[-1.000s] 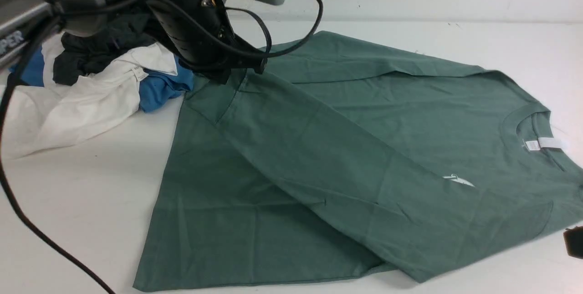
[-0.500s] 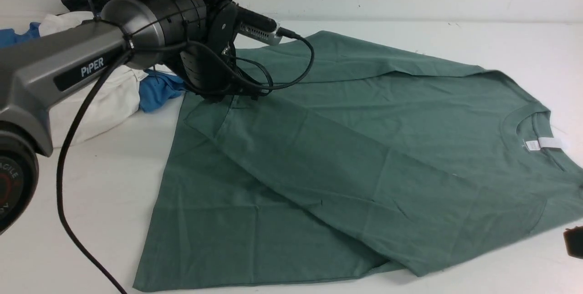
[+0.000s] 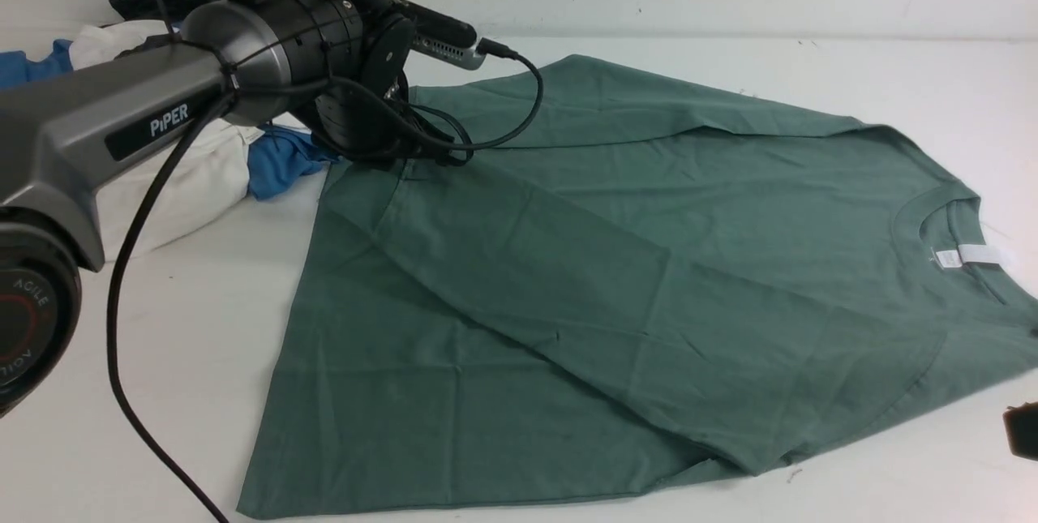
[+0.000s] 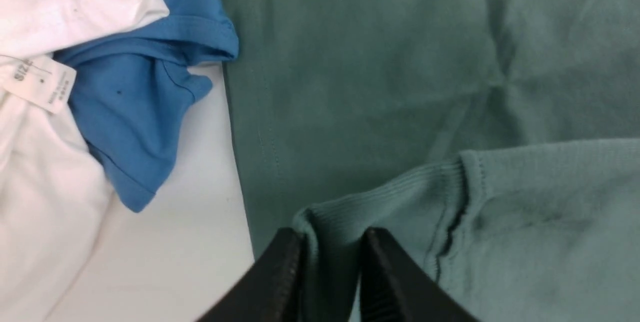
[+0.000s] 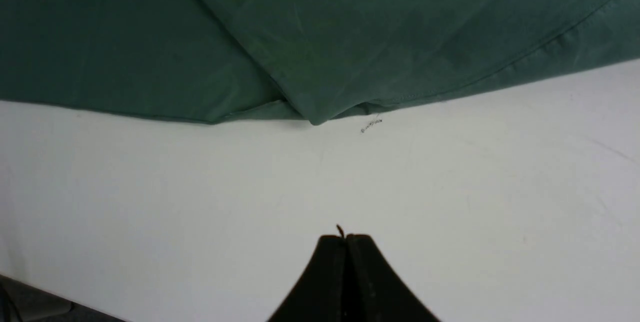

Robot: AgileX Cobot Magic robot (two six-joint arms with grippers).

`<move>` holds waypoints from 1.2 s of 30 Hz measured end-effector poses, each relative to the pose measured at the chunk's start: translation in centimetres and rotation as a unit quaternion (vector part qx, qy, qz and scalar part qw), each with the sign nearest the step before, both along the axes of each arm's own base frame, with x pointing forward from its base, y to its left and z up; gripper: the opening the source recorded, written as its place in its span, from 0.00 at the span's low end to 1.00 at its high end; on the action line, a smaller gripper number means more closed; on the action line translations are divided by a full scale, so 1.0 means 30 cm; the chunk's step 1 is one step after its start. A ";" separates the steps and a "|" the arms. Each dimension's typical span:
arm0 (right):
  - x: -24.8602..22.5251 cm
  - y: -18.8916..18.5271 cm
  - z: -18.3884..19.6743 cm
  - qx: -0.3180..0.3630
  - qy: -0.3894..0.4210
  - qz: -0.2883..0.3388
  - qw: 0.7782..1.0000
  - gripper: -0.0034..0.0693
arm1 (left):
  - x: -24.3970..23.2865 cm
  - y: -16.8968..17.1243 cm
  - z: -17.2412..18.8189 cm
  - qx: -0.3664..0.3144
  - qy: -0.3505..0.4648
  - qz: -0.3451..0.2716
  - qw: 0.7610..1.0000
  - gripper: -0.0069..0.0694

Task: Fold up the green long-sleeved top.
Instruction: Use the left arm to drag and place the cuff at the centered position on the left edge of the fabric, then use the left arm to clamp the cuff farthest from it

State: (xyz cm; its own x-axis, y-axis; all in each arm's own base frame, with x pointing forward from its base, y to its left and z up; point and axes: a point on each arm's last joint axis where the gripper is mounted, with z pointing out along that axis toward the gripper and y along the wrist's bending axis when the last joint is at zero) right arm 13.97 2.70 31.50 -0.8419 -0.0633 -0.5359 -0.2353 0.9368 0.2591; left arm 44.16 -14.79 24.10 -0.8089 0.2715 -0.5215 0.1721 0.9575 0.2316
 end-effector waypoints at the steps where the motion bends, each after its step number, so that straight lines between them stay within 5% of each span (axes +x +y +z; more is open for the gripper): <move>1: 0.000 0.000 0.000 0.000 0.000 0.000 1.000 0.03 | 0.001 0.000 0.001 0.001 -0.001 -0.001 1.000 0.38; 8: 0.000 0.000 0.000 0.000 0.000 0.000 1.000 0.03 | -0.001 0.002 0.004 0.003 0.002 0.002 1.000 0.55; 20: -0.001 0.006 0.002 0.007 -0.002 0.008 1.000 0.03 | 0.097 0.122 0.202 -0.186 -0.032 0.100 0.977 0.55; 24: -0.001 0.006 0.002 0.002 -0.005 0.015 1.000 0.03 | 0.093 0.155 0.179 -0.199 0.029 0.113 0.973 0.55; 30: 0.036 0.003 -0.014 -0.001 0.025 0.021 0.999 0.03 | 0.045 0.144 0.129 -0.143 0.128 0.061 0.979 0.34; 33: 0.128 0.033 -0.022 -0.010 0.059 0.063 0.996 0.03 | 0.009 0.117 0.147 -0.129 0.134 0.026 0.982 0.13; 36: 0.195 0.100 -0.041 -0.031 0.072 0.113 0.991 0.03 | -0.049 0.111 0.173 -0.132 0.143 0.018 0.981 0.09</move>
